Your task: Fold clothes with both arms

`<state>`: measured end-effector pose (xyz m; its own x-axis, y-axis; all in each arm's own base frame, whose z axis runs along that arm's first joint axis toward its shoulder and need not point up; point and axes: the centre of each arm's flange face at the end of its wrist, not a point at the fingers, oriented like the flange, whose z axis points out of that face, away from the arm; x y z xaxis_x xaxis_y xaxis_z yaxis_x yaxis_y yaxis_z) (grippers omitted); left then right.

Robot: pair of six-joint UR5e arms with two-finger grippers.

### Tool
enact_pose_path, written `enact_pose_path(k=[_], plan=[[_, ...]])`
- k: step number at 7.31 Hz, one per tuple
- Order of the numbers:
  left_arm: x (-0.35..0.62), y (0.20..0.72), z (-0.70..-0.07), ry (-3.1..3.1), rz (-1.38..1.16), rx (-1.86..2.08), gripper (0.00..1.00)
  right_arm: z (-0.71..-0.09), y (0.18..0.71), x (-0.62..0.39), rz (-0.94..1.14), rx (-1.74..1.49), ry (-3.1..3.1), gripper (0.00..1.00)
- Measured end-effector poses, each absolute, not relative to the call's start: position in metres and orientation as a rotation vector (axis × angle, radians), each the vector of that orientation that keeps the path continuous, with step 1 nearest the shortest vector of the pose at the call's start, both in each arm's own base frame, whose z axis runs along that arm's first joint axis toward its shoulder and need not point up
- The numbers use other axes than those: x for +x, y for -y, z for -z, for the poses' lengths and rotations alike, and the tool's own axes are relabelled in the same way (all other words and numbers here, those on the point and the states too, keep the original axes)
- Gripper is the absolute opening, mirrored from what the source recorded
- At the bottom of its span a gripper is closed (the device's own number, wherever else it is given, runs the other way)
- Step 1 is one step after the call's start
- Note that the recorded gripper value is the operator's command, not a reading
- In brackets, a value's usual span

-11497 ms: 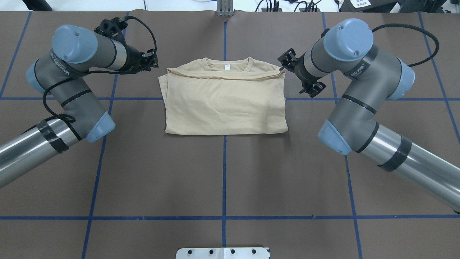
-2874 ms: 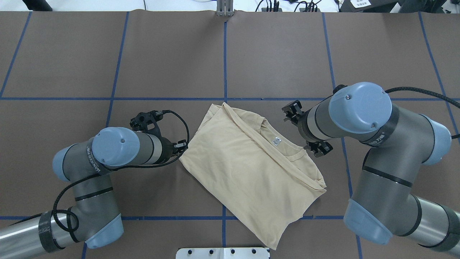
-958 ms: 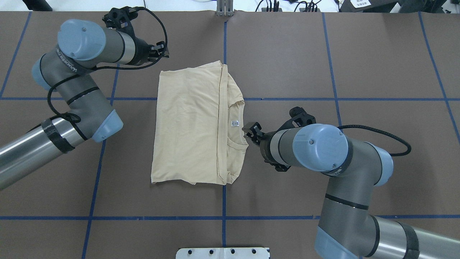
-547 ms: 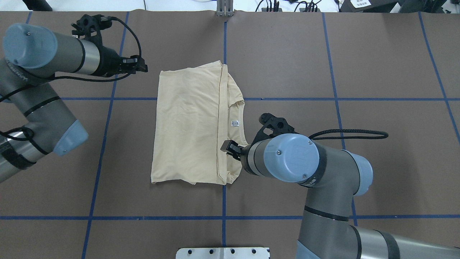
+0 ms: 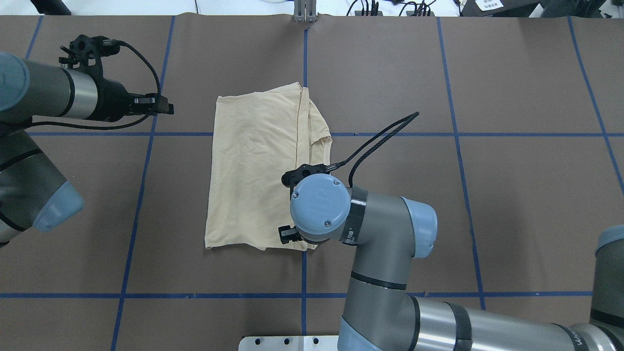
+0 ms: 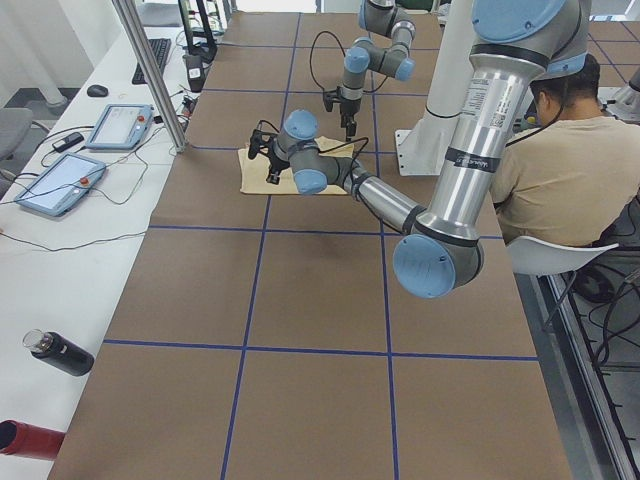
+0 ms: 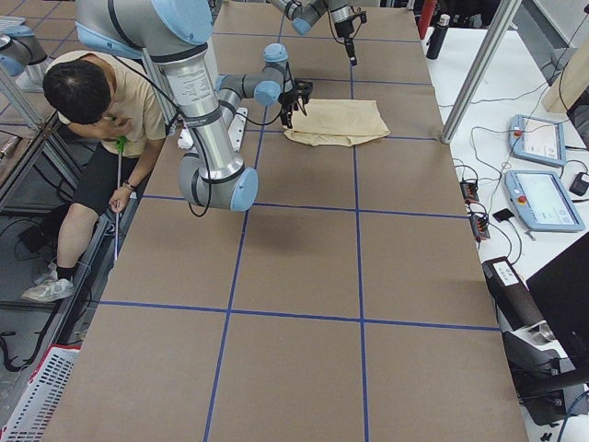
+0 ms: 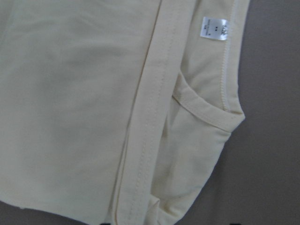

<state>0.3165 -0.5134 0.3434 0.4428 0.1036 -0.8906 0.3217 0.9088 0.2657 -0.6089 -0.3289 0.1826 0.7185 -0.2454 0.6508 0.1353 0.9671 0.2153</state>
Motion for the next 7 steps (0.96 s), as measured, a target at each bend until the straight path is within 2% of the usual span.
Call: enact_pose_path(k=[3,4,6,7], plan=[[0.318,0.513,-0.352,-1.105,0.146,0.419,0.50,-0.160,0.328,-0.643,0.303,0.124,0.652,0.52],[0.318,0.513,-0.352,-1.106,0.148,0.418,0.50,-0.159,0.322,-0.647,0.316,0.122,0.644,0.46],[0.319,0.512,-0.352,-1.111,0.153,0.413,0.50,-0.160,0.318,-0.650,0.325,0.122,0.639,0.00],[0.319,0.512,-0.351,-1.114,0.156,0.411,0.50,-0.161,0.318,-0.651,0.325,0.121,0.637,0.00]])
